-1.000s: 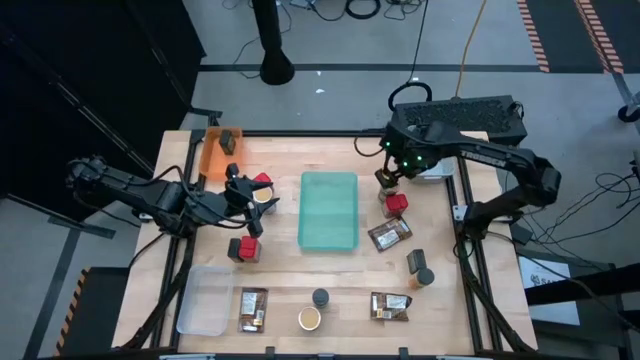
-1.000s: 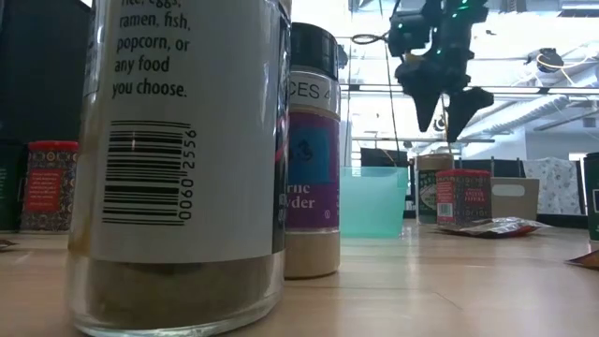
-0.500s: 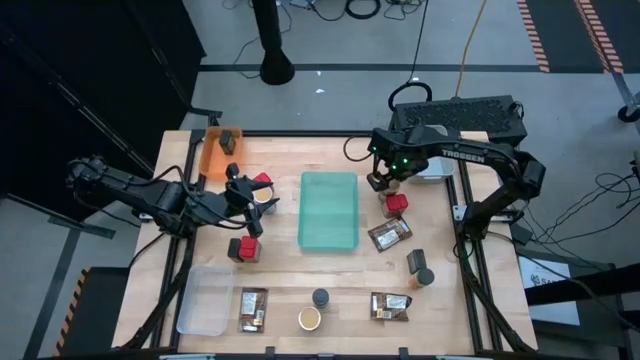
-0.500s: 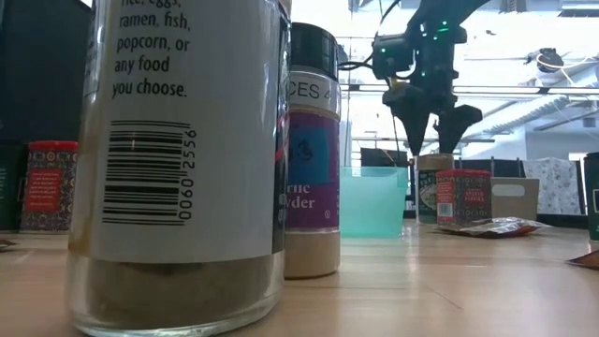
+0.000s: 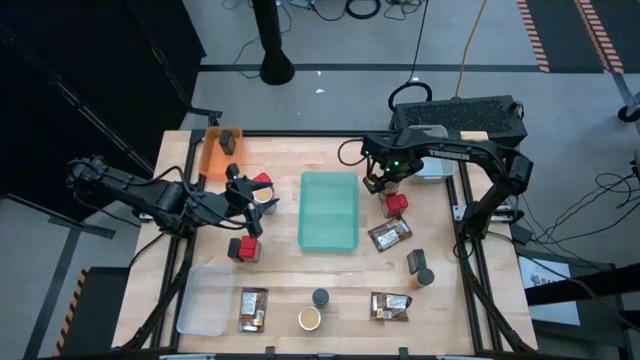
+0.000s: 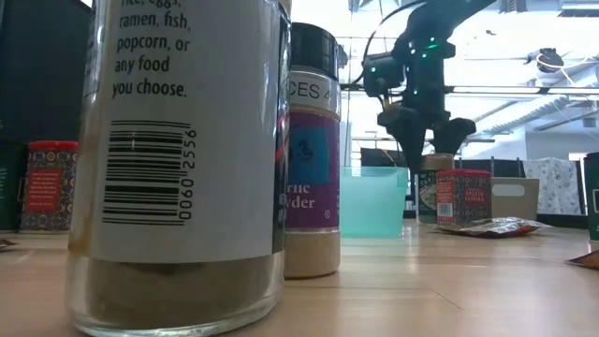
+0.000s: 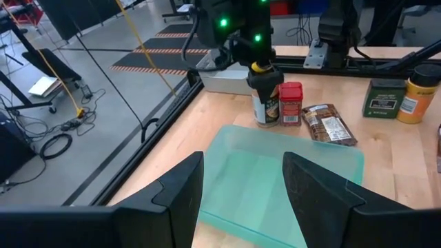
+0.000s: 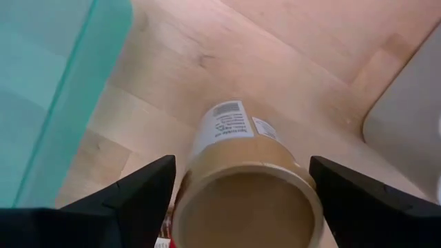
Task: Sort spices by type
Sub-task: Put the top right brown seasoning bottle into the green bin
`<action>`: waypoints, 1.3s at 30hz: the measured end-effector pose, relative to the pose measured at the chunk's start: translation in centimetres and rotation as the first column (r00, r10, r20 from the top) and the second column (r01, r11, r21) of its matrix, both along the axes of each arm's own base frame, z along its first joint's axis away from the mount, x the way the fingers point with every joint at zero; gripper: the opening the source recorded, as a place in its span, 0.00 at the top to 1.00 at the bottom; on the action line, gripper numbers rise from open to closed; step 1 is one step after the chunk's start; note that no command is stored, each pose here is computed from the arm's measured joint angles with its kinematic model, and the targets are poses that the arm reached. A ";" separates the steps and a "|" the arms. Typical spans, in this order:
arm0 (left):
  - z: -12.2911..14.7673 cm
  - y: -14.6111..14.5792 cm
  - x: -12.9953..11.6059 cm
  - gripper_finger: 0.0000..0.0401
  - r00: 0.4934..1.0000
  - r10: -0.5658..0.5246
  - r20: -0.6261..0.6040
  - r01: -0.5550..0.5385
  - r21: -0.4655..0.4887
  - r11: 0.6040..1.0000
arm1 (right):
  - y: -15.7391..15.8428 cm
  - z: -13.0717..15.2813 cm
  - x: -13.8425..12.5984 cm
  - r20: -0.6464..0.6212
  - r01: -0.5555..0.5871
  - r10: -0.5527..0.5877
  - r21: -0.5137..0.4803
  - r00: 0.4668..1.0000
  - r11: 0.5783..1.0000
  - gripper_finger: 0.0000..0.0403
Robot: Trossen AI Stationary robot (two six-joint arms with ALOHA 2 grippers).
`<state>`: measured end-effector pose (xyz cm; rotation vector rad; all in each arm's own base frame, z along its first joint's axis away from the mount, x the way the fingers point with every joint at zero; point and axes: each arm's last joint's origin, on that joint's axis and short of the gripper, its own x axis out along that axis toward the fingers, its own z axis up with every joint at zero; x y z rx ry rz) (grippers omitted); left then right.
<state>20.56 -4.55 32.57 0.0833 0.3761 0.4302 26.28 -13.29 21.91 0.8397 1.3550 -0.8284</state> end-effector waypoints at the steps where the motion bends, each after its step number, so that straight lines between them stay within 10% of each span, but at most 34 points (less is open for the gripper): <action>1: 0.0 0.0 0.0 0.50 1.000 0.000 0.001 0.000 0.000 1.000 | 0.0 -0.2 0.1 -0.006 -0.002 0.002 0.004 1.000 1.000 0.21; 17: 0.0 0.0 0.0 0.50 1.000 0.000 0.000 0.000 0.000 1.000 | 0.0 0.2 0.0 -0.011 0.007 -0.007 0.008 1.000 1.000 0.40; 31: 0.5 0.2 -0.2 0.50 0.998 0.058 0.015 -0.059 0.052 0.997 | 0.1 13.0 2.7 0.135 -0.190 0.216 -0.182 0.967 0.965 0.40; 39: 2.1 0.5 -0.7 0.50 0.995 0.087 0.042 -0.091 0.110 0.990 | 1.7 13.4 8.4 0.118 -0.404 0.432 -0.206 0.894 0.891 0.40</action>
